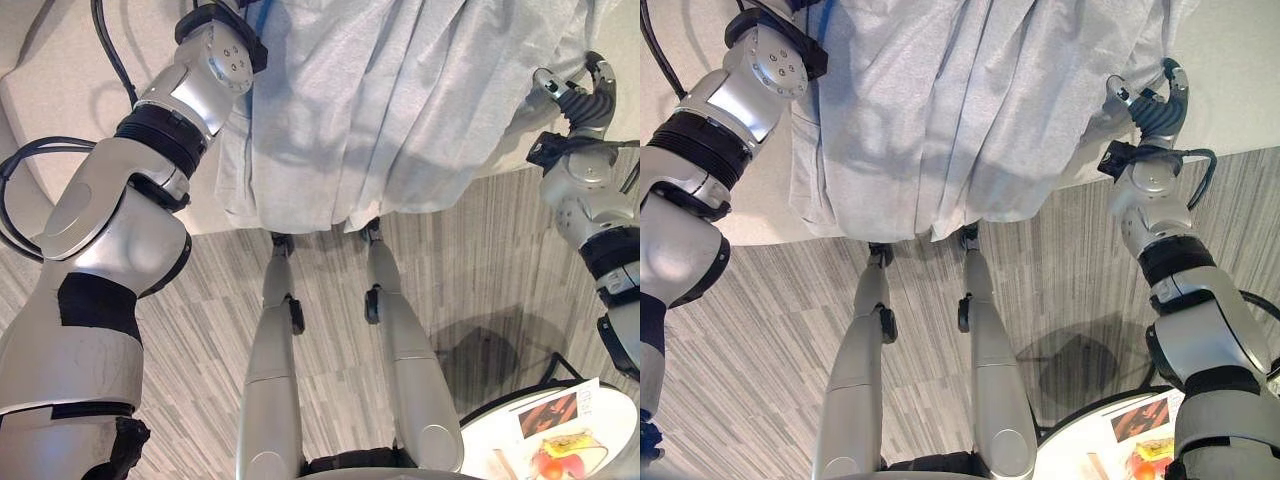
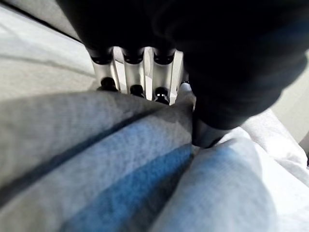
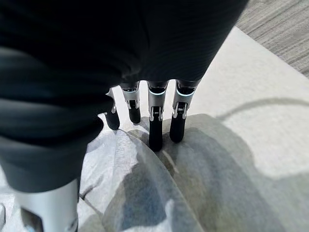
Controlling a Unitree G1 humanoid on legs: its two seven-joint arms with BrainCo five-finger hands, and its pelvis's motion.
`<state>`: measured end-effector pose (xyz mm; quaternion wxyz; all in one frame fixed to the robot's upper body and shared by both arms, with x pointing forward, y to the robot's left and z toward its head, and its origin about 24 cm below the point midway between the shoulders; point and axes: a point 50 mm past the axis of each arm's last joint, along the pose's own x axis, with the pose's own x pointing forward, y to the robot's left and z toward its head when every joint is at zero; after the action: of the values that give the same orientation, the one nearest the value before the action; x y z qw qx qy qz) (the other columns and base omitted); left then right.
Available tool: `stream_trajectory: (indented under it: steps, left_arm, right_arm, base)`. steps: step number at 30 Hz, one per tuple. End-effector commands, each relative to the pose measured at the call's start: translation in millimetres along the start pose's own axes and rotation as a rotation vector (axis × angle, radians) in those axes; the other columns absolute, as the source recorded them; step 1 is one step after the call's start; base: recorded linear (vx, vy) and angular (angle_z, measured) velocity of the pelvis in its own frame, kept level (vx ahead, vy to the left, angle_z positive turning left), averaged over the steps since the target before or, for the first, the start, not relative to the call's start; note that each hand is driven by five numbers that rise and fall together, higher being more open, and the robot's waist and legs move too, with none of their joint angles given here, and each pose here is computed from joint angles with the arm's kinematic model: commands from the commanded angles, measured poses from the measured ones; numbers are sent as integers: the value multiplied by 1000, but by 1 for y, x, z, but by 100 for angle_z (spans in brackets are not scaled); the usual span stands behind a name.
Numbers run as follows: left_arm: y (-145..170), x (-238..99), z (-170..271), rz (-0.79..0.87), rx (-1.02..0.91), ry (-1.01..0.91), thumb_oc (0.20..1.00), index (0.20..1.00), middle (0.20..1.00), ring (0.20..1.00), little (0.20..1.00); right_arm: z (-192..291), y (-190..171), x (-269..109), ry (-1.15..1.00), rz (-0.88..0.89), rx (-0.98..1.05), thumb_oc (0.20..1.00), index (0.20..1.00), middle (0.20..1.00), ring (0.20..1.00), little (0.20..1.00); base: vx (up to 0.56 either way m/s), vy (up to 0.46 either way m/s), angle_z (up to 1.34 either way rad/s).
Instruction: Hang the clothes on the sofa on the clothes rack.
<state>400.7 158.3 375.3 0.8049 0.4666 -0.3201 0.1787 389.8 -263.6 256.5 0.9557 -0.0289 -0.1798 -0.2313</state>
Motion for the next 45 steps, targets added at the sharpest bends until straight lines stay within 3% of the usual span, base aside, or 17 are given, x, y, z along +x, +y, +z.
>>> stream_trajectory:
  steps: [1, 11, 12, 13, 14, 15, 28, 32, 39, 45]
  left_arm:
    - [24, 10, 9, 49, -54, -35, 200, 200, 200, 200, 200]
    - [25, 9, 0, -9, -40, -23, 200, 200, 200, 200, 200]
    - [25, 9, -1, -12, -37, -22, 200, 200, 200, 200, 200]
    - [25, 9, -1, -12, -37, -22, 200, 200, 200, 200, 200]
    - [26, 9, -1, -16, -36, -24, 200, 200, 200, 200, 200]
    - [27, 9, -2, -15, -35, -24, 200, 200, 200, 200, 200]
    - [45, 7, -10, 30, -21, -46, 200, 200, 200, 200, 200]
    - [52, 6, -6, 65, -20, -82, 200, 200, 200, 200, 200]
    - [64, -5, -2, 173, -65, -174, 200, 200, 200, 200, 200]
    - [76, -15, -5, 243, -93, -216, 200, 200, 200, 200, 200]
  right_arm:
    - [68, 54, 1, -192, 281, 119, 1000, 1000, 1000, 1000, 1000]
    - [108, 83, 6, -273, 401, -114, 1000, 1000, 1000, 1000, 1000]
    - [110, 85, 6, -277, 409, -117, 915, 915, 915, 915, 915]
    - [110, 85, 6, -277, 409, -117, 915, 915, 915, 915, 915]
    - [114, 88, 5, -287, 430, -117, 260, 260, 260, 260, 260]
    - [116, 90, 4, -294, 441, -107, 200, 200, 200, 200, 200]
    - [151, 90, -23, -500, 561, 46, 200, 200, 200, 200, 200]
    - [153, 77, -25, -564, 504, 51, 200, 200, 200, 200, 200]
    - [143, 34, -32, -744, 282, -114, 200, 200, 200, 200, 200]
    - [133, 14, -33, -764, 208, -204, 200, 200, 200, 200, 200]
  base:
    - [0, 0, 0]
    - [-2, -2, 1]
    - [0, 0, 0]
    - [0, 0, 0]
    - [0, 0, 0]
    - [0, 0, 0]
    - [-2, 2, -1]
    - [0, 0, 0]
    - [1, -22, 6]
    - [-6, -61, 3]
